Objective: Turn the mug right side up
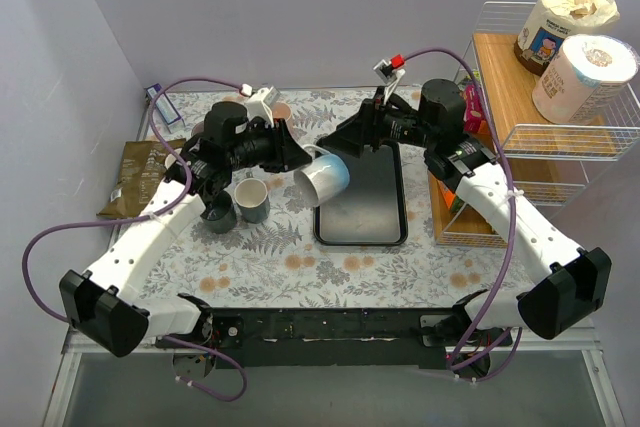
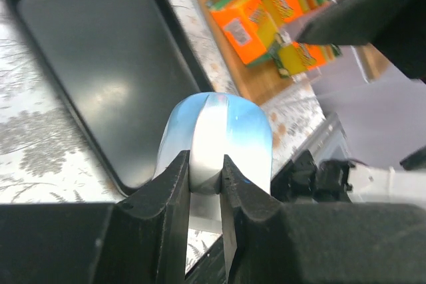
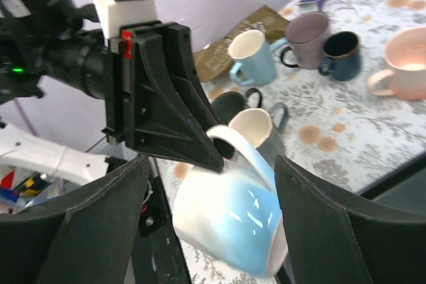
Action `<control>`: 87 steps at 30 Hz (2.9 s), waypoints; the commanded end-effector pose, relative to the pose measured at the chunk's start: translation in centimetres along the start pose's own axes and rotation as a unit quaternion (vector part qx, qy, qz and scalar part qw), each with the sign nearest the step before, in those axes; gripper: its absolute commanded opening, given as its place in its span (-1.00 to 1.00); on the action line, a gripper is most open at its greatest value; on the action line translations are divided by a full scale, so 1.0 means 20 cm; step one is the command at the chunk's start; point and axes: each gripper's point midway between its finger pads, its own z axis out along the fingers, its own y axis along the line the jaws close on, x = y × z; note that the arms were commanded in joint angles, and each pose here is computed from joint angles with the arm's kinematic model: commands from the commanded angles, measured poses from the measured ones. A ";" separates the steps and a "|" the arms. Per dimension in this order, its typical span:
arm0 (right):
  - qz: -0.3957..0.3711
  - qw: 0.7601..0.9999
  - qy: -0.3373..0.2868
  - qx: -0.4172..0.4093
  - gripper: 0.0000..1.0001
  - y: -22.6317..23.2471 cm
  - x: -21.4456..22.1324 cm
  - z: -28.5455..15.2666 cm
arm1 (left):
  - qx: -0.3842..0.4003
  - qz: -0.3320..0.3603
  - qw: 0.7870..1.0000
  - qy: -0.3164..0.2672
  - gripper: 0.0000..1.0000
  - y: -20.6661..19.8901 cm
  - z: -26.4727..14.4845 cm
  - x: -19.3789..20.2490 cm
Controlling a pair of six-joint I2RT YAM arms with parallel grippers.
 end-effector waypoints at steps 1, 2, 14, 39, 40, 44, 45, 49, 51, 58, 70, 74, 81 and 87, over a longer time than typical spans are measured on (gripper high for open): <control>-0.016 0.996 0.011 0.091 0.66 -0.14 -0.01 -0.03 | -0.133 -0.029 0.990 -0.032 -1.00 0.16 -0.02 -0.16; -0.015 0.995 0.014 0.095 0.67 -0.15 -0.01 -0.03 | -0.152 -0.042 0.987 -0.014 -1.00 0.20 -0.03 -0.12; 0.009 0.988 0.045 0.145 0.68 -0.24 0.15 -0.10 | -0.336 -0.095 0.935 0.056 -1.00 0.57 0.07 -0.01; 0.048 0.982 0.088 0.161 0.66 -0.32 0.36 -0.11 | -0.458 -0.052 0.874 0.155 -1.00 0.91 0.30 0.15; 0.049 0.982 0.089 0.161 0.66 -0.32 0.36 -0.11 | -0.464 -0.054 0.869 0.163 -1.00 0.92 0.29 0.16; 0.051 0.982 0.093 0.159 0.66 -0.33 0.38 -0.10 | -0.472 -0.056 0.862 0.178 -1.00 0.94 0.32 0.19; 0.052 0.982 0.093 0.157 0.66 -0.33 0.38 -0.10 | -0.474 -0.057 0.860 0.181 -1.00 0.96 0.33 0.20; 0.056 0.981 0.098 0.155 0.66 -0.34 0.39 -0.09 | -0.475 -0.058 0.856 0.195 -0.75 0.99 0.38 0.22; 0.057 0.981 0.100 0.154 0.66 -0.35 0.40 -0.08 | -0.475 -0.057 0.856 0.198 -0.53 0.99 0.39 0.22; 0.111 0.975 0.100 0.165 0.62 -0.36 0.47 -0.09 | -0.471 -0.050 0.859 0.194 -0.37 1.04 0.50 0.20; 0.111 0.973 0.101 0.176 0.64 -0.36 0.49 -0.12 | -0.480 -0.027 0.863 0.153 0.12 1.06 0.54 0.05; 0.104 0.970 0.112 0.191 0.64 -0.38 0.49 -0.13 | -0.464 -0.020 0.879 0.106 0.70 0.96 0.51 -0.12; 0.077 0.968 0.107 0.214 0.65 -0.41 0.42 -0.14 | -0.399 -0.003 0.917 0.011 0.96 0.67 0.37 -0.43; 0.039 0.968 0.085 0.232 0.65 -0.39 0.30 -0.18 | -0.311 0.037 0.946 -0.078 0.96 0.33 0.03 -0.59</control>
